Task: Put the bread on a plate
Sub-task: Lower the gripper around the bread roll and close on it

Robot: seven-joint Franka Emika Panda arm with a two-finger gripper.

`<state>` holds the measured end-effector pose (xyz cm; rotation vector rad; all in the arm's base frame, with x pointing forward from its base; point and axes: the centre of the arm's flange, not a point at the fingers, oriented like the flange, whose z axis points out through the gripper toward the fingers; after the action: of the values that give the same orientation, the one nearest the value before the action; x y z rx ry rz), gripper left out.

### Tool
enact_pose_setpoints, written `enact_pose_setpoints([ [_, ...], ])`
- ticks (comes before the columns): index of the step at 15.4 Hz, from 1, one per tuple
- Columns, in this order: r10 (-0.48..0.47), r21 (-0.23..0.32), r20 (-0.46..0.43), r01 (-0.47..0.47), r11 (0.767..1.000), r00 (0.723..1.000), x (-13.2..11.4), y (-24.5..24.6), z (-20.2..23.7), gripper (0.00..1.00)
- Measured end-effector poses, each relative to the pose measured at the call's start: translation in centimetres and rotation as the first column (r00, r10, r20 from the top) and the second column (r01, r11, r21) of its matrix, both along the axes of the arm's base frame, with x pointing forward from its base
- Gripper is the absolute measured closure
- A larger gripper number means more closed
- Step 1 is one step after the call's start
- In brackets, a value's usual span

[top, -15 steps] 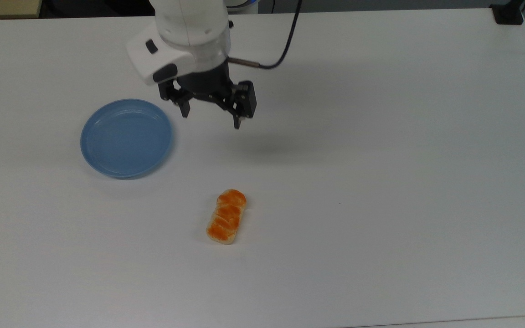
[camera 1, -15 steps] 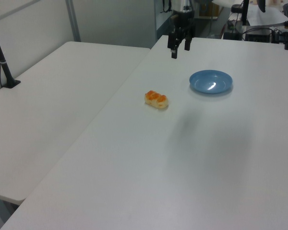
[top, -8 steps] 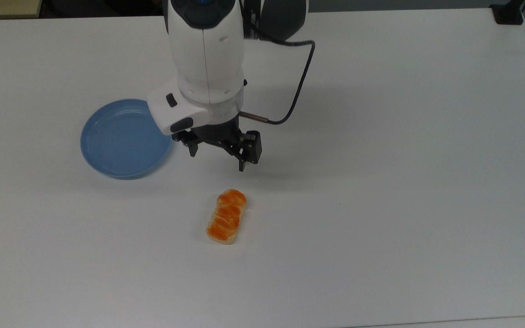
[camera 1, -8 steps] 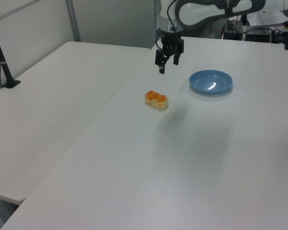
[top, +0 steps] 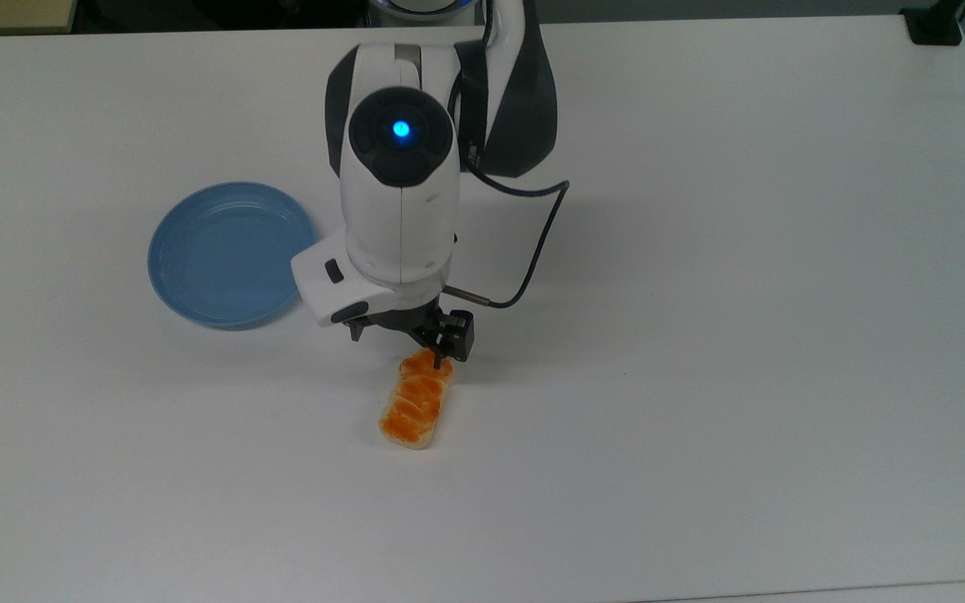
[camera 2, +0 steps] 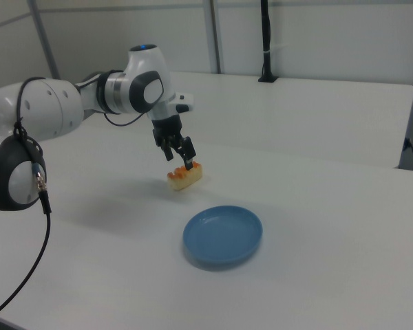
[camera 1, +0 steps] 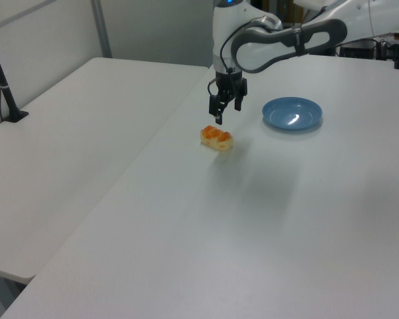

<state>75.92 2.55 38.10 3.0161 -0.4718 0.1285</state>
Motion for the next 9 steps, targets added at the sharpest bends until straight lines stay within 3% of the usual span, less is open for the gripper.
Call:
enact_pose_setpoints([
  [9, -0.035, -0.002, -0.007, 0.035, 0.999, 0.999, 0.8, 1.9, -4.6, 0.01],
])
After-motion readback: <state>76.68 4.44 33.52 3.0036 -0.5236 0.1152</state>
